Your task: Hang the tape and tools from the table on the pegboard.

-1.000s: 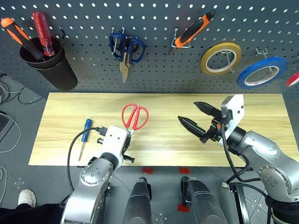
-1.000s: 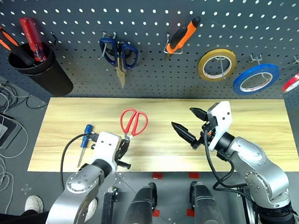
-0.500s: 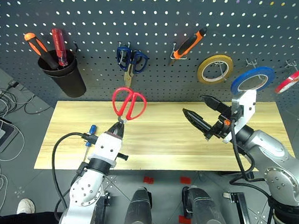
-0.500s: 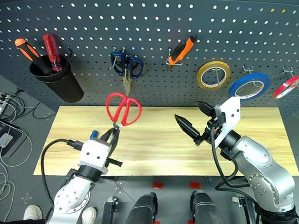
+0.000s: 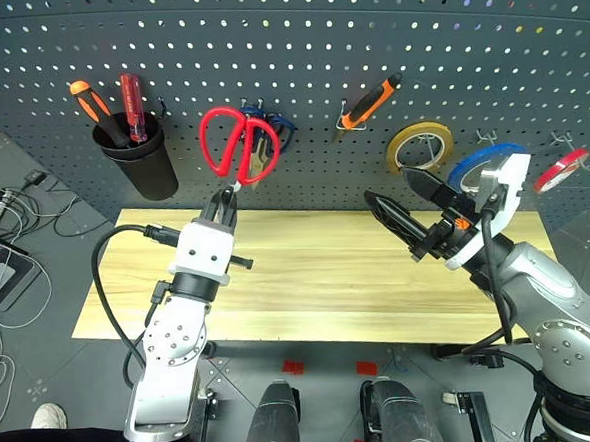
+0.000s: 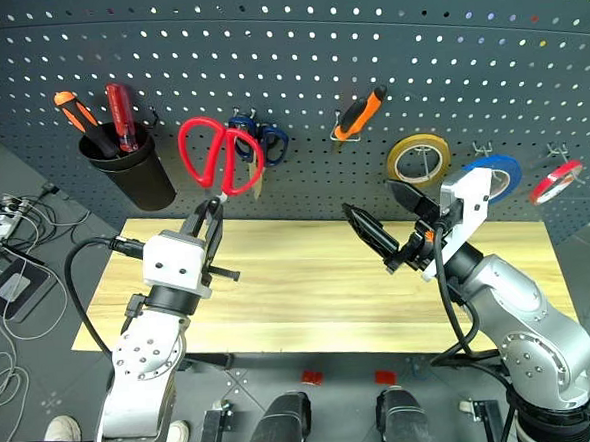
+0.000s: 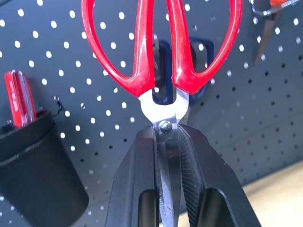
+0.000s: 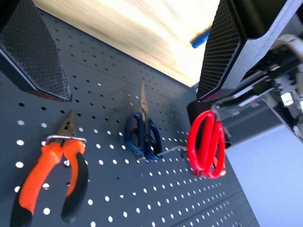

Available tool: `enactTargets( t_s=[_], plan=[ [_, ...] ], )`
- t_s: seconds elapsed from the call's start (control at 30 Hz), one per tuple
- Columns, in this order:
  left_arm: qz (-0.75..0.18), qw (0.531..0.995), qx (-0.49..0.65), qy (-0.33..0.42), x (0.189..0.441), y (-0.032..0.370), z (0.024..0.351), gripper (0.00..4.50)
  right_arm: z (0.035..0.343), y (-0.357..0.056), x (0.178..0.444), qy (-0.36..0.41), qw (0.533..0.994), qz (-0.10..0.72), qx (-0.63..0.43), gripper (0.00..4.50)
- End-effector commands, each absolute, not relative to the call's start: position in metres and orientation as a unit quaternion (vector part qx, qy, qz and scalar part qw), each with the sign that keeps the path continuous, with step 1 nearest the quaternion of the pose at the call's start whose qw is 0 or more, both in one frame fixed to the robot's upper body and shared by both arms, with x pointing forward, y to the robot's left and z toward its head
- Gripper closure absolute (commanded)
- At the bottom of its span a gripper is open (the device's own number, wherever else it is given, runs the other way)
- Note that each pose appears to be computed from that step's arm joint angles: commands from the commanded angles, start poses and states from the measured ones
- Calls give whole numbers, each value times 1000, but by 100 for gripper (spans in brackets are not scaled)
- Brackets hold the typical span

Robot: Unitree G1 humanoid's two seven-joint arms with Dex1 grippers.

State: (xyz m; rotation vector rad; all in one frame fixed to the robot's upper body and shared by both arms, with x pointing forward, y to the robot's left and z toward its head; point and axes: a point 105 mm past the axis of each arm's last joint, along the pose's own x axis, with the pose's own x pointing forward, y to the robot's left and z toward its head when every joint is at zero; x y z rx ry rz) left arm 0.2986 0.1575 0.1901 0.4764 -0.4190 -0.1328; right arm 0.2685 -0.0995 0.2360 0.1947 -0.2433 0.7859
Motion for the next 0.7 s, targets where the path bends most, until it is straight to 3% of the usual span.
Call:
enactTargets(
  t_s=[0.03,0.37,0.7],
  plan=[
    [-72,946,230,-218,301,153,194,420,251,-100,259,-146,906,387,90,0],
    [-104,956,230,-150,317,151,165,420,246,-97,256,-134,909,387,80,0],
    [-112,957,235,-127,323,148,158,420,244,-95,254,-128,909,388,84,0]
  ],
)
